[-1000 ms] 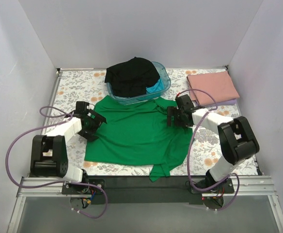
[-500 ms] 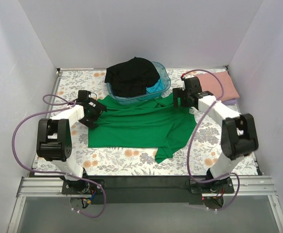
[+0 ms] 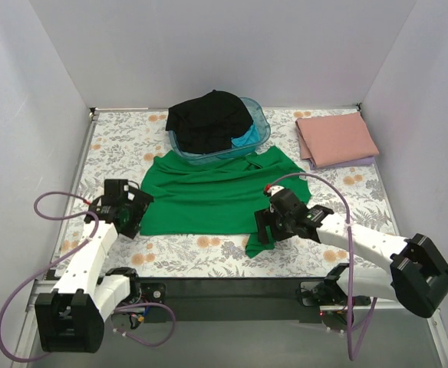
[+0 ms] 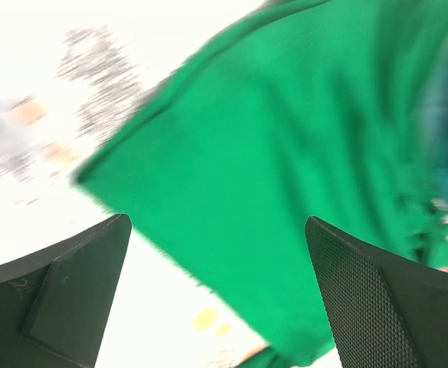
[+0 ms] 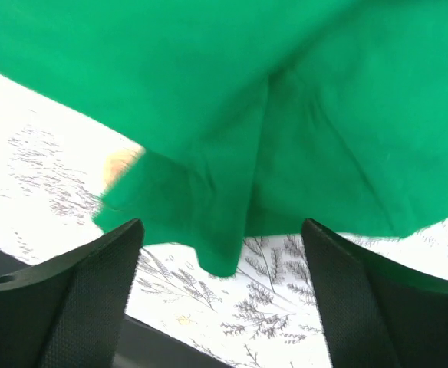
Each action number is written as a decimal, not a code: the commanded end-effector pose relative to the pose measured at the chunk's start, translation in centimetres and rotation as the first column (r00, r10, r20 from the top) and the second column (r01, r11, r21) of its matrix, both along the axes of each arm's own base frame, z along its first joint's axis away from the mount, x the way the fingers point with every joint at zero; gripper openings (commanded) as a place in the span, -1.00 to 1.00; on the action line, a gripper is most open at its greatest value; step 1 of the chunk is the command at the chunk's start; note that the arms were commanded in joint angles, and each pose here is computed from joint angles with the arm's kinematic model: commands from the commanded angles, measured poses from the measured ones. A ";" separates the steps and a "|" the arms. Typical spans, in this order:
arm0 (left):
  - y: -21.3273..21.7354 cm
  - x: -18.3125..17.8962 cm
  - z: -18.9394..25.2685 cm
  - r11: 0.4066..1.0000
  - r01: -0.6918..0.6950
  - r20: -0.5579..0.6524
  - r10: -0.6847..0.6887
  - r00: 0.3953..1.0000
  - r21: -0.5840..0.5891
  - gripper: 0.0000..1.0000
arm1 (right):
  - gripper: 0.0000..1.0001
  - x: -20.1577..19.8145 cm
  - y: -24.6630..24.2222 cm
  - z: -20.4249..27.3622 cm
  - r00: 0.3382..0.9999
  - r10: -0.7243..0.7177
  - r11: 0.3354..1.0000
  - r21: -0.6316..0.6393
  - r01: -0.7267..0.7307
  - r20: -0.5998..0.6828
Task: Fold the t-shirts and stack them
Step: Flatten the tshirt out
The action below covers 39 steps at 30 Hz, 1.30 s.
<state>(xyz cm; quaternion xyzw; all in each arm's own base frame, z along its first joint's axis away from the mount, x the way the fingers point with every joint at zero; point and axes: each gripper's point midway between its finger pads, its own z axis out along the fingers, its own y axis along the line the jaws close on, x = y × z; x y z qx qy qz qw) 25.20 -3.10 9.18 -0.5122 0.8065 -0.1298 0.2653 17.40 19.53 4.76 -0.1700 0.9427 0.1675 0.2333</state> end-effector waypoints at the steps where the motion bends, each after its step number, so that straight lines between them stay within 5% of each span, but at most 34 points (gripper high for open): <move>1: 0.9 -4.5 -2.8 0.998 -0.055 -0.146 0.058 0.988 0.020 0.96 | 0.71 -0.4 0.1 -0.7 0.997 -0.068 0.997 -0.024 0.067 -0.021; 4: 0.5 -5.2 -3.3 0.998 -0.059 -0.180 0.059 0.982 0.002 0.96 | 0.30 -1.5 1.0 -1.3 0.998 -0.048 0.998 -0.038 0.047 -0.037; 5: 0.1 -5.3 -3.5 0.998 -0.064 -0.192 0.059 0.980 -0.021 0.96 | -0.14 -1.8 1.3 -1.2 0.998 -0.045 0.998 -0.035 0.044 -0.041; 10: -0.1 -5.5 -4.6 0.997 -0.066 -0.244 0.056 0.968 -0.031 0.96 | -0.97 -2.7 2.3 -0.7 0.998 -0.056 0.998 -0.039 0.055 -0.032; 21: 1.2 -4.1 -1.2 0.994 -0.105 -0.157 0.108 0.982 0.022 0.96 | -0.97 -2.6 12.1 4.3 0.995 0.074 0.993 -0.100 -0.068 0.063; 24: 1.0 -4.1 -1.3 0.995 -0.093 -0.168 0.095 0.981 0.018 0.96 | -0.76 -3.2 14.7 2.3 0.990 0.140 0.981 -0.141 -0.135 0.026; 25: 0.8 -4.1 -1.5 0.996 -0.084 -0.181 0.085 0.980 0.013 0.96 | -0.53 -3.1 16.3 3.0 0.988 0.153 0.982 -0.114 -0.149 0.024; 26: 0.8 -4.2 -1.6 0.997 -0.077 -0.192 0.079 0.978 0.015 0.96 | 0.02 -3.3 16.7 2.7 0.986 0.165 0.980 -0.115 -0.163 0.011; 31: 1.0 -4.5 -2.2 0.997 -0.073 -0.220 0.078 0.972 0.033 0.96 | 0.64 -4.0 16.9 4.5 0.982 0.177 0.982 -0.079 -0.172 0.058; 32: 1.1 -4.4 -2.2 0.997 -0.075 -0.213 0.081 0.974 0.035 0.97 | 0.97 -4.5 15.4 3.6 0.984 0.172 0.981 -0.099 -0.166 0.049; 39: 1.1 -4.4 -3.1 0.997 -0.075 -0.226 0.081 0.971 0.036 0.97 | 0.97 -6.1 10.9 1.0 0.995 0.096 0.994 -0.045 -0.096 0.016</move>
